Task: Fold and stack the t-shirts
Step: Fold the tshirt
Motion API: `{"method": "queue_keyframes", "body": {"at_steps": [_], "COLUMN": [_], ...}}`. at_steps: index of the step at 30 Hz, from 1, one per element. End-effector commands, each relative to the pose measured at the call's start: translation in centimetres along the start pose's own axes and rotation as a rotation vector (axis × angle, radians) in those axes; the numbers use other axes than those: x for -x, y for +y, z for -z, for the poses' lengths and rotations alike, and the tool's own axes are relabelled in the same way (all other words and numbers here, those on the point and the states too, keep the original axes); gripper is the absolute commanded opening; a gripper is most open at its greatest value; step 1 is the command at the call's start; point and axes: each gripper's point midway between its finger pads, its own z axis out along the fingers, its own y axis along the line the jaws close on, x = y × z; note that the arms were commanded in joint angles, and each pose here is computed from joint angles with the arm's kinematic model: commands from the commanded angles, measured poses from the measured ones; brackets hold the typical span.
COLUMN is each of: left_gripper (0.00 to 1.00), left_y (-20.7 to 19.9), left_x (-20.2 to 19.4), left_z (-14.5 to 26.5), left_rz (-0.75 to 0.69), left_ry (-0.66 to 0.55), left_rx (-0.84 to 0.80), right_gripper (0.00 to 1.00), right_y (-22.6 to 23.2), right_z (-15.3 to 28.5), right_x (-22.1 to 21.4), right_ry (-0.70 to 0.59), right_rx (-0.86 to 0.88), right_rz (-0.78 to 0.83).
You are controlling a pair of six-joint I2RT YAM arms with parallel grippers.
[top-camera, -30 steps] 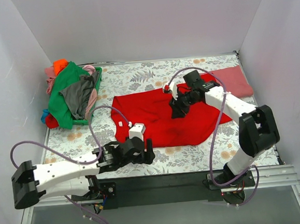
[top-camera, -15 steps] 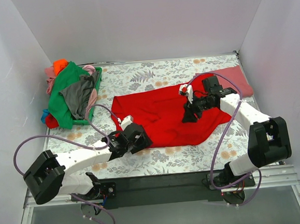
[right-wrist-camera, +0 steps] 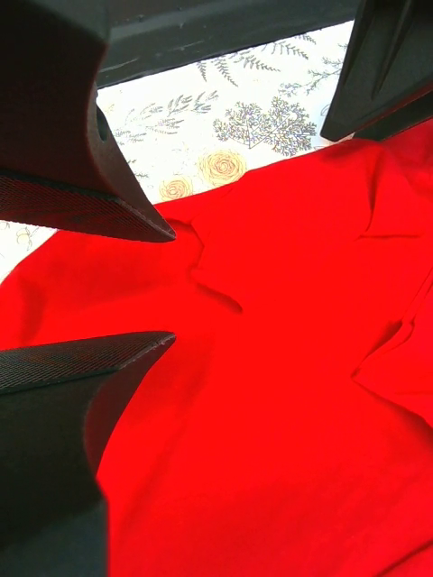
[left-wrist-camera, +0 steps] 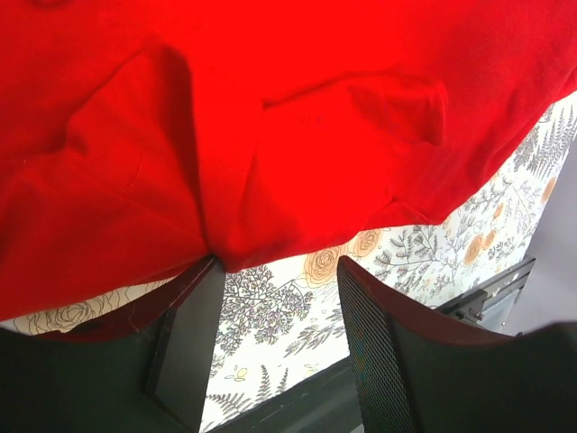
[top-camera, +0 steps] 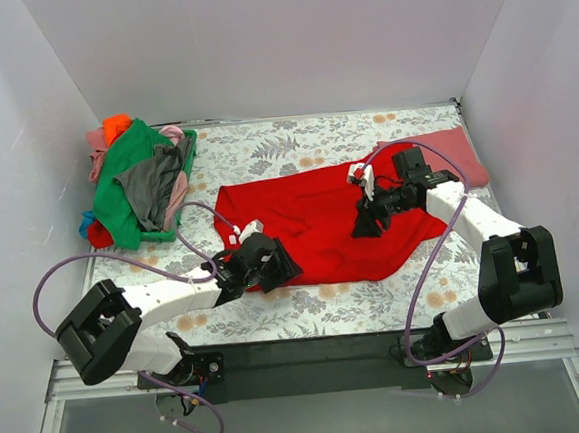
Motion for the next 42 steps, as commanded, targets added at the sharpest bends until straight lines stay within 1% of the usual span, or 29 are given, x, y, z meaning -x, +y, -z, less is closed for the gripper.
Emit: {"method": "queue_keyframes", "body": {"at_steps": [1, 7, 8, 10, 11, 12, 15, 17, 18, 19, 23, 24, 32, 34, 37, 40, 41, 42], "left_gripper": [0.51, 0.49, 0.43, 0.36, 0.28, 0.24, 0.13, 0.09, 0.03, 0.0, 0.0, 0.0, 0.0, 0.0, 0.0, 0.0, 0.0, 0.03], "left_y": [-0.7, 0.1, 0.2, 0.3, 0.3, 0.3, 0.1, -0.2, -0.5, -0.9, -1.7, -2.1, -6.4, -6.8, -6.9, -6.0, -5.7, -5.5], "left_x": [0.0, -0.1, -0.1, -0.2, -0.2, -0.2, -0.4, -0.5, -0.4, -0.4, 0.0, -0.4, 0.4, 0.5, 0.7, 1.1, 1.8, 2.1], "left_z": [0.0, -0.4, -0.5, -0.5, -0.5, -0.6, -0.6, -0.5, -0.4, -0.2, 0.2, 0.5, 2.5, 2.7, 2.8, 2.2, 1.9, 1.7], "left_rz": [0.0, -0.005, -0.007, -0.013, -0.015, -0.021, -0.032, -0.038, -0.042, -0.048, -0.056, -0.058, -0.055, -0.04, -0.001, 0.044, 0.061, 0.068], "left_ry": [0.011, 0.009, 0.01, 0.013, 0.015, 0.018, 0.031, 0.039, 0.04, 0.041, 0.034, 0.06, 0.079, 0.099, 0.127, 0.142, 0.13, 0.127], "left_rx": [-0.05, -0.022, -0.021, -0.017, -0.016, -0.014, -0.022, -0.034, -0.043, -0.055, -0.083, -0.1, -0.228, -0.245, -0.264, -0.243, -0.233, -0.227], "right_gripper": [0.51, 0.51, 0.51, 0.51, 0.51, 0.51, 0.51, 0.51, 0.51, 0.51, 0.51, 0.51, 0.51, 0.51, 0.51, 0.51, 0.51, 0.51], "right_y": [0.4, 0.4, 0.5, 0.5, 0.5, 0.5, 0.4, 0.5, 0.5, 0.5, 0.4, 0.4, 0.4, 0.4, 0.3, 0.4, 0.3, 0.3], "right_z": [0.1, 0.1, 0.1, 0.1, 0.0, 0.1, 0.1, 0.1, 0.1, 0.1, 0.2, 0.2, 0.2, 0.2, 0.2, 0.2, 0.3, 0.3], "right_x": [0.6, 0.5, 0.5, 0.5, 0.5, 0.5, 0.5, 0.5, 0.5, 0.5, 0.4, 0.5, 0.4, 0.4, 0.4, 0.4, 0.4, 0.4], "right_ry": [-0.037, -0.038, -0.038, -0.038, -0.038, -0.038, -0.04, -0.04, -0.04, -0.041, -0.041, -0.042, -0.043, -0.043, -0.044, -0.043, -0.044, -0.044], "right_rx": [0.016, 0.019, 0.021, 0.021, 0.022, 0.021, 0.021, 0.022, 0.019, 0.021, 0.019, 0.019, 0.022, 0.021, 0.018, 0.019, 0.015, 0.014], "right_rz": [0.032, 0.032, 0.033, 0.034, 0.033, 0.032, 0.034, 0.035, 0.034, 0.034, 0.033, 0.036, 0.032, 0.033, 0.033, 0.035, 0.035, 0.036]}}
